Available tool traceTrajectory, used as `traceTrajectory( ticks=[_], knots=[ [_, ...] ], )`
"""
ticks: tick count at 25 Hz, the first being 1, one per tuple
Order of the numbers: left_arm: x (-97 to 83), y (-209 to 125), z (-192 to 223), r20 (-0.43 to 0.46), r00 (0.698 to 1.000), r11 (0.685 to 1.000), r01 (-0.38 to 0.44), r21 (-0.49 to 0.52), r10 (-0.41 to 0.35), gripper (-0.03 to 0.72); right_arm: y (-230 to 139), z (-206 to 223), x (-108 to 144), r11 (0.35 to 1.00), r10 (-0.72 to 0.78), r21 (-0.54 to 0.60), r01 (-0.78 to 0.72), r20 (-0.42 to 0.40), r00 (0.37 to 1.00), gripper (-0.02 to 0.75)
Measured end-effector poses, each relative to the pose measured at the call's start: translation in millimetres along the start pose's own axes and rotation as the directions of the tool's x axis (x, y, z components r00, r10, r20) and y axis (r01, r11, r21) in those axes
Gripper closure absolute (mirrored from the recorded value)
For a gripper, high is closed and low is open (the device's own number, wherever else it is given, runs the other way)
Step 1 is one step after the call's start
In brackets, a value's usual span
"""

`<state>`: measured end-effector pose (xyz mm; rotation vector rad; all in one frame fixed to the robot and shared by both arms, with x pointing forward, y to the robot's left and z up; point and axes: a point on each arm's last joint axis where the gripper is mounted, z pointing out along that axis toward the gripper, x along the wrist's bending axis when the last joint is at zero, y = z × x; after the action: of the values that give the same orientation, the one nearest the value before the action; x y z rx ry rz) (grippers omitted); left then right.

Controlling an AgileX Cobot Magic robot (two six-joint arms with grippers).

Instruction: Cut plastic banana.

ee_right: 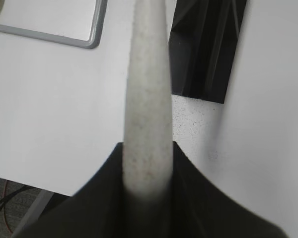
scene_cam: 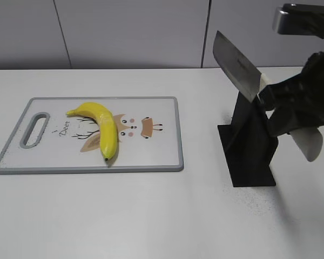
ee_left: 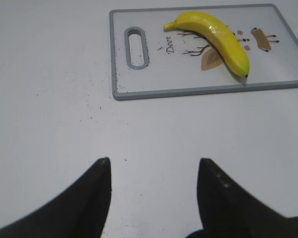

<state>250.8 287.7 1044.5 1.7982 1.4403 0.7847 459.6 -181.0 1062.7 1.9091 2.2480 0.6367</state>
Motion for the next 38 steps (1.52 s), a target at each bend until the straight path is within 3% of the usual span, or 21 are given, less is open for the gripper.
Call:
traceTrajectory(
  ticks=[7,20,38],
  knots=[
    [-3.1,-8.2,-12.3,-0.012,1.0,0.994,0.023,-0.103,-0.025,0.145,-18.9,-7.8,-8.8,0.998,0.062,-0.033,-0.061,0.02,0.998,0.576],
    [-3.1,-10.1,-11.7,-0.015,0.999,0.994,0.029,-0.105,-0.031,0.16,-20.7,1.2,-17.6,0.983,0.149,-0.116,-0.141,0.066,0.987,0.577],
    [-3.1,-10.3,-11.3,-0.015,0.999,0.994,0.03,-0.103,-0.031,0.162,-5.5,45.5,-19.6,0.991,0.103,-0.098,-0.09,0.134,0.986,0.577]
  ],
)
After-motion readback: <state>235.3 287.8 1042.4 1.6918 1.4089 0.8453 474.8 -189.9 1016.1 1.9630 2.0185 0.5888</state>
